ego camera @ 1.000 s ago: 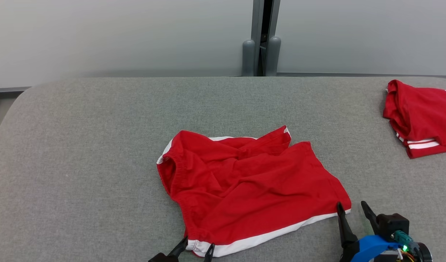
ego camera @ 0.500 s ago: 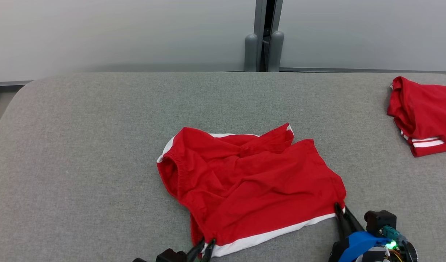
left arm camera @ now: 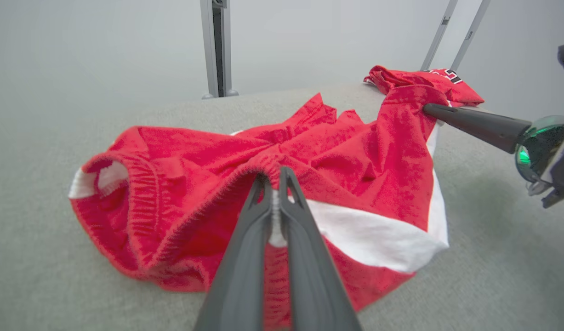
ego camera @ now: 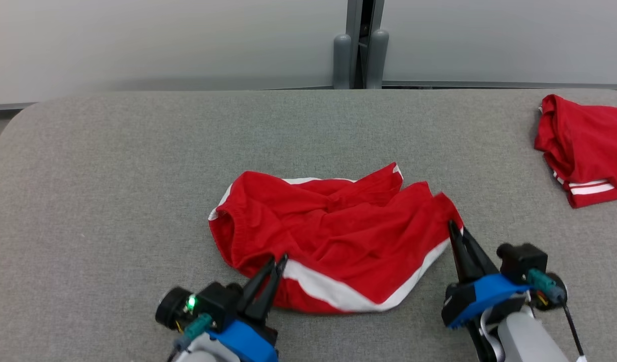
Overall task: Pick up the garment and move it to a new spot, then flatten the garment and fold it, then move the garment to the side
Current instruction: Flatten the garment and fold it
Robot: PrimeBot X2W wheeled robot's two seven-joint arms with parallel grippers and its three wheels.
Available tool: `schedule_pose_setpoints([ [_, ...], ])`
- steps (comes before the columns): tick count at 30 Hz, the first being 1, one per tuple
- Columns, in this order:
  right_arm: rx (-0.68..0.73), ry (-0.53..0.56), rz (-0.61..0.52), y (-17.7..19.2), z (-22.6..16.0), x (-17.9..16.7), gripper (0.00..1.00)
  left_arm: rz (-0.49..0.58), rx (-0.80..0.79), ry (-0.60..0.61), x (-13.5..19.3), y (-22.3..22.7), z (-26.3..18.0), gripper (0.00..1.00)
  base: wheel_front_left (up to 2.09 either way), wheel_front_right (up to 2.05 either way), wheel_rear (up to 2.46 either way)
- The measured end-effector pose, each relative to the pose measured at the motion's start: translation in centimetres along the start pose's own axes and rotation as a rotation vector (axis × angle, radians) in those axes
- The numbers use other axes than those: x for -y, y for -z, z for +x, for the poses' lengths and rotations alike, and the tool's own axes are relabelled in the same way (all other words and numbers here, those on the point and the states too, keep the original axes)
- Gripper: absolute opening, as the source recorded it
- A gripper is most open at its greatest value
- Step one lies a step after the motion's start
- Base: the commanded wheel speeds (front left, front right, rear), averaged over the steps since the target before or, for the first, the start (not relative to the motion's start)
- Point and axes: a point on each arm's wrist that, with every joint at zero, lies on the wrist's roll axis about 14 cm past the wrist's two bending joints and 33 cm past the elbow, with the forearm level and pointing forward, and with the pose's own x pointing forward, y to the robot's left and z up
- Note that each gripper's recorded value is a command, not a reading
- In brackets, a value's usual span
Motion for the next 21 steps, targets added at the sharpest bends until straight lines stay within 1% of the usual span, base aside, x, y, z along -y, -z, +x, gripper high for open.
schedule_pose_setpoints([
  [3, 0.087, -0.025, -0.023, -3.4, 2.2, -0.2, 0.0, 0.048, 0.075, -0.006, -1.6, -3.0, 2.1, 0.0, 0.0, 0.0, 0.0],
  [8, 0.248, -0.053, -0.061, -10.3, 6.5, 0.0, 0.0, 0.163, 0.217, 0.007, -4.2, -9.3, 6.5, 0.0, 0.0, 0.0, 0.0],
  [13, 0.395, -0.09, -0.114, -17.4, 11.2, -0.4, 0.0, 0.278, 0.331, 0.001, -7.6, -15.1, 11.2, 0.0, 0.0, 0.0, 0.0],
  [18, 0.507, -0.07, -0.133, -23.6, 15.1, 1.0, 0.0, 0.371, 0.432, 0.005, -10.0, -20.5, 16.0, 0.0, 0.0, 0.0, 0.0],
  [21, 0.56, -0.054, -0.149, -26.6, 17.0, 2.0, 0.0, 0.382, 0.5, 0.001, -10.9, -23.5, 18.3, 0.0, 0.0, 0.0, 0.0],
])
